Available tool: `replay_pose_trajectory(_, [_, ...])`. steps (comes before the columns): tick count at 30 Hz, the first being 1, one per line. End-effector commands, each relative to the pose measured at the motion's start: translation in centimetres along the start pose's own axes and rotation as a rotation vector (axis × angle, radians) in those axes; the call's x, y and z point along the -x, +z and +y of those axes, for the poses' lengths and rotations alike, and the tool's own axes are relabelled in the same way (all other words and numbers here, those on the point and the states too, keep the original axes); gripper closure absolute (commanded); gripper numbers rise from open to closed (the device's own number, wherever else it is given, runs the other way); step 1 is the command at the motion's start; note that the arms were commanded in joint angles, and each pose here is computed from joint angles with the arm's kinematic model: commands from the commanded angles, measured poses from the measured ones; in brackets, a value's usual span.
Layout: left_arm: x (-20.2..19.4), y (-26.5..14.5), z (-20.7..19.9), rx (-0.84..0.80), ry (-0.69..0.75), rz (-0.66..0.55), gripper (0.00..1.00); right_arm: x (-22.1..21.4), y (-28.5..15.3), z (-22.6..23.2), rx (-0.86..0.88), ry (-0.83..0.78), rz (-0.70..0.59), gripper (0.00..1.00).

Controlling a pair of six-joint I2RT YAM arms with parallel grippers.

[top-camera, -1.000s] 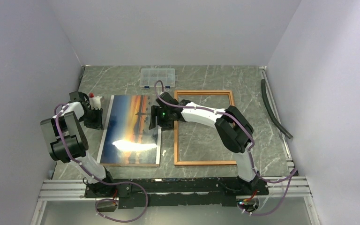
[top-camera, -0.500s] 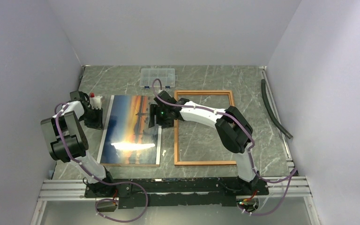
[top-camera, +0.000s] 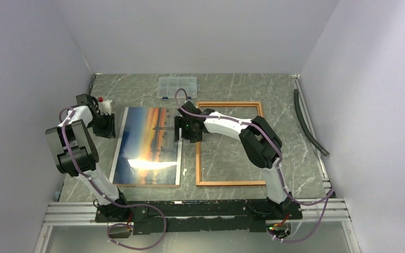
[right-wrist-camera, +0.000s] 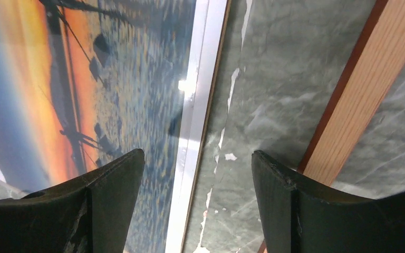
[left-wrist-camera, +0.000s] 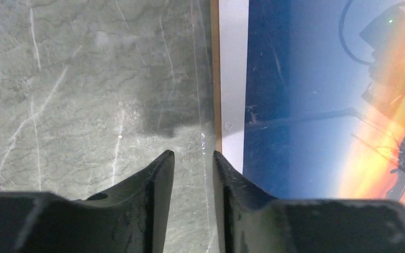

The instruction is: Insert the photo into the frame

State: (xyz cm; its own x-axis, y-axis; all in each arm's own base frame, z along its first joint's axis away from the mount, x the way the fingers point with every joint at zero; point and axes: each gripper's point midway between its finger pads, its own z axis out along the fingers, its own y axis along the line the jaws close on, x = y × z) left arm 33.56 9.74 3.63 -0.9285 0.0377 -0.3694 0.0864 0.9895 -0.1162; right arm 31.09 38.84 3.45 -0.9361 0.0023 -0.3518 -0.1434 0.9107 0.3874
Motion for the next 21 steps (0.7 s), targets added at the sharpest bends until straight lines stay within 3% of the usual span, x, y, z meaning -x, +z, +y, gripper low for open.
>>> replay_pose_trajectory(1, [1.4,-0.2,-0.4,-0.021,-0.027,-0.015,0.58,1.8,0.4,1.0,0.048,-0.006,-0.035,0.22])
replay_pose_trajectory(13, [0.7,2.3,-1.1,0.028,-0.017,0.064,0.64,2.5,1.0,3.6,0.158,0.02,-0.023,0.22])
replay_pose_trajectory(21, [1.3,1.5,-4.5,-0.104,-0.017,0.058,0.69,3.1,0.1,5.2,0.214,0.021,-0.024,0.22])
